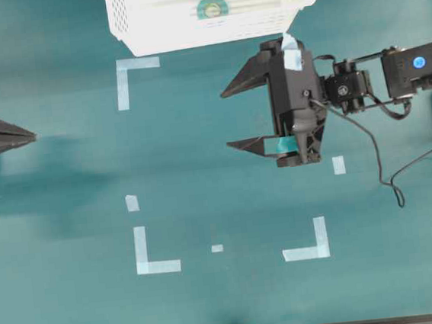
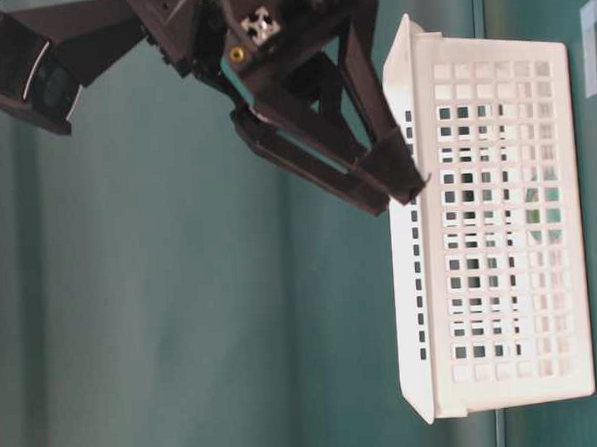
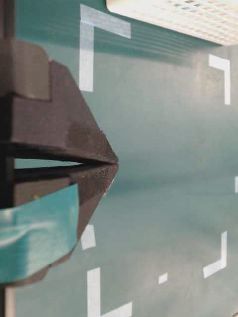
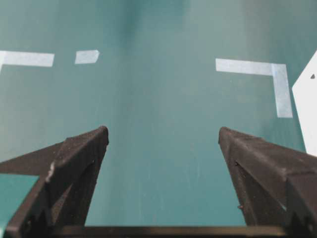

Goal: Put the tape in the middle into the white basket.

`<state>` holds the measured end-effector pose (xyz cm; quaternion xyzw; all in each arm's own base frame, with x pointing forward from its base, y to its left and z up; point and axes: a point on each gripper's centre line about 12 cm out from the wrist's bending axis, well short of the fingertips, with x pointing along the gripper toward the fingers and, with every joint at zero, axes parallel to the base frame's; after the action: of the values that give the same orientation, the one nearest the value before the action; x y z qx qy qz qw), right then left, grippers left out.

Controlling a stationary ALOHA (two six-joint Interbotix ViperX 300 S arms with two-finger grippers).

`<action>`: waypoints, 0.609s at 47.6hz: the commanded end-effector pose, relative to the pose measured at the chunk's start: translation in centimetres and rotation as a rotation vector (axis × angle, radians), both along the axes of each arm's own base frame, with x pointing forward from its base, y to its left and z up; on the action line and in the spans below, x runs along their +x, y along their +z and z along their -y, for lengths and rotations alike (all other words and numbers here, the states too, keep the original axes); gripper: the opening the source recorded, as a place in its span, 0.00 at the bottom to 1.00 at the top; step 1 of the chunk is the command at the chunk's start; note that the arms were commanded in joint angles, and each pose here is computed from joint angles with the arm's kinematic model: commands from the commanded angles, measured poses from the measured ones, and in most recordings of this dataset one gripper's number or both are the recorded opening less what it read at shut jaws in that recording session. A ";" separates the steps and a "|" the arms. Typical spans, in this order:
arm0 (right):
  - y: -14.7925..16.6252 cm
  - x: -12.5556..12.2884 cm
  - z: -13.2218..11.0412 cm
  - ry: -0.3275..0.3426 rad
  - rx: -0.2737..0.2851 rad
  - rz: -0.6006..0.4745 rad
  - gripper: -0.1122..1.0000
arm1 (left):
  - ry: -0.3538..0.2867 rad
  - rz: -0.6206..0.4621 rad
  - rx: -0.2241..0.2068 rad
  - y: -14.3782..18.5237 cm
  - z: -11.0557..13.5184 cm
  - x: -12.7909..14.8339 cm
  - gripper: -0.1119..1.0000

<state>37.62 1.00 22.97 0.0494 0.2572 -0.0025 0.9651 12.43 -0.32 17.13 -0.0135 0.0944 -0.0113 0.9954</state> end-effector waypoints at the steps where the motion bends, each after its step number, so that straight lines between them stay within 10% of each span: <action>1: 1.4 -0.2 -0.2 0.006 0.002 0.044 0.96 | 0.000 0.012 0.001 0.5 0.0 0.1 0.00; 29: 1.9 -4.1 -0.1 0.005 0.004 0.061 0.96 | 0.000 0.012 0.001 0.5 0.0 0.1 0.00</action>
<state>33.97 0.95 23.63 0.0502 0.2468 -0.0014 0.9678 12.42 -0.33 17.15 -0.0127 0.0936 -0.0121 0.9955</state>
